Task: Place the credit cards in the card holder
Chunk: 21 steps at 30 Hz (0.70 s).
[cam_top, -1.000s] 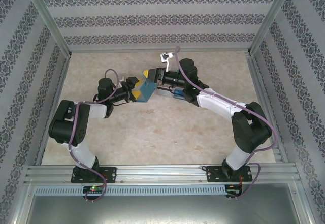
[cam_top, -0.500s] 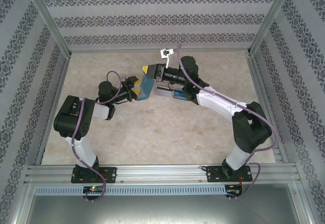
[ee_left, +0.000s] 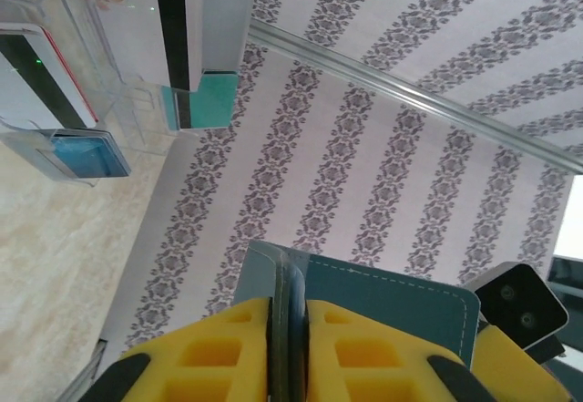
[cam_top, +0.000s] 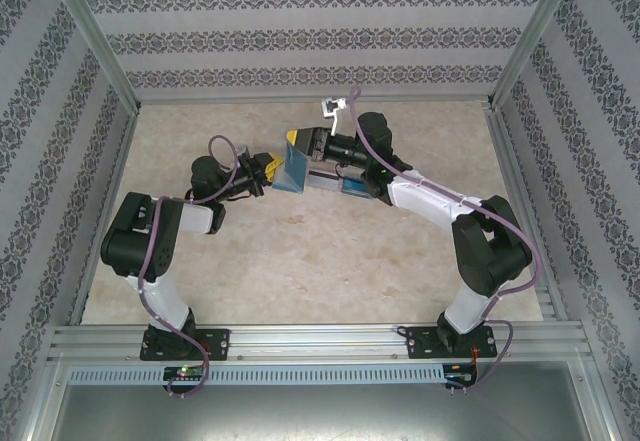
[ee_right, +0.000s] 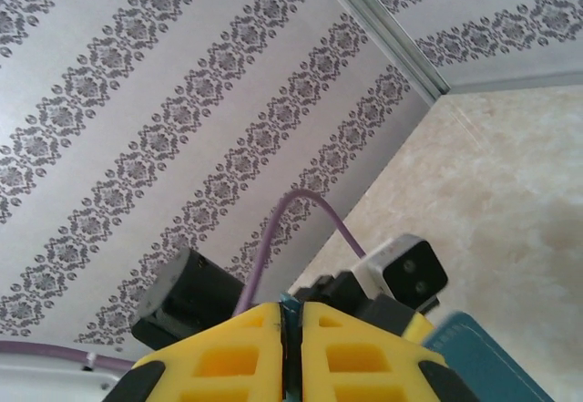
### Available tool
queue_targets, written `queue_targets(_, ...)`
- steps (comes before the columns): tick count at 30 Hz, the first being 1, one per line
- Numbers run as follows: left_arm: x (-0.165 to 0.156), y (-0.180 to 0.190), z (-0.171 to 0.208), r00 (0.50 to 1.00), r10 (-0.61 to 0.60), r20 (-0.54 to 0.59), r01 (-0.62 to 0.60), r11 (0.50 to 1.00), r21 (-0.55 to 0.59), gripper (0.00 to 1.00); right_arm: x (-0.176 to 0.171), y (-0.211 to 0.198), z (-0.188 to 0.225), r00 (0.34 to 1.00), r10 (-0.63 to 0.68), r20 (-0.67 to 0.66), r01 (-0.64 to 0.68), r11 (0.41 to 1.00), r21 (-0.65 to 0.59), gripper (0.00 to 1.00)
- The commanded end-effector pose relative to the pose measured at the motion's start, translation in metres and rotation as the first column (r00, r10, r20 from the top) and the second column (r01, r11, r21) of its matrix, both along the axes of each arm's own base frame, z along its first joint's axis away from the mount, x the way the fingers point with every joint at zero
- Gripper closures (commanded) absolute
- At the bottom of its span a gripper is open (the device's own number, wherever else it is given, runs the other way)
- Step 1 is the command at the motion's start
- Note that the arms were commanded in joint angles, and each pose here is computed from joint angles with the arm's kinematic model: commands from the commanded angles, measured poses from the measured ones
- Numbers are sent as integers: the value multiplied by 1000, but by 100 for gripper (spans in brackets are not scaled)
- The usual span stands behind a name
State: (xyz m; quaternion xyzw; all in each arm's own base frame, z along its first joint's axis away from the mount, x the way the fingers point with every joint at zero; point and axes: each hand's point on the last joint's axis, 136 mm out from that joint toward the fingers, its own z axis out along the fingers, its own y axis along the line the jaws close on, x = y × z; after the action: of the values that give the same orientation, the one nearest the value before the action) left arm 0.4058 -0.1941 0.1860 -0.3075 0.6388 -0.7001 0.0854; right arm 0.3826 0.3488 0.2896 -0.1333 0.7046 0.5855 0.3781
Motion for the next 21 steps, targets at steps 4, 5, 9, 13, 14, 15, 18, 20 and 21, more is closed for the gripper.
queue_targets(4, -21, 4, -2, 991, -131, 23, 112, 914, 390, 93, -19, -14, -47, 997, 10, -71, -17, 995, -98, 87)
queue_targets(5, -31, 13, -9, 989, -150, -10, 132, 839, 527, 93, -23, -17, -64, 995, 11, -99, -24, 991, -131, 86)
queue_targets(9, -49, 43, -17, 983, -166, -81, 162, 565, 809, 94, -40, -27, -131, 978, -6, -206, -49, 964, -260, 83)
queue_targets(13, -54, 41, -37, 978, -170, -118, 188, 494, 849, 95, -50, -35, -166, 962, -24, -272, -63, 951, -304, 74)
queue_targets(14, -56, 40, -45, 974, -176, -141, 207, 449, 869, 95, -51, -38, -170, 959, -33, -282, -60, 948, -314, 68)
queue_targets(15, -57, 39, -52, 970, -181, -160, 222, 411, 884, 95, -52, -40, -173, 957, -37, -289, -61, 945, -322, 66)
queue_targets(18, -60, 35, -72, 967, -174, -185, 235, 336, 912, 96, -53, -48, -175, 950, -54, -306, -58, 937, -344, 61)
queue_targets(20, -61, 32, -85, 966, -167, -196, 238, 292, 926, 97, -54, -51, -174, 948, -50, -315, -68, 933, -353, 58)
queue_targets(21, -62, 31, -93, 963, -167, -211, 250, 264, 932, 97, -55, -53, -173, 946, -49, -322, -71, 933, -353, 57)
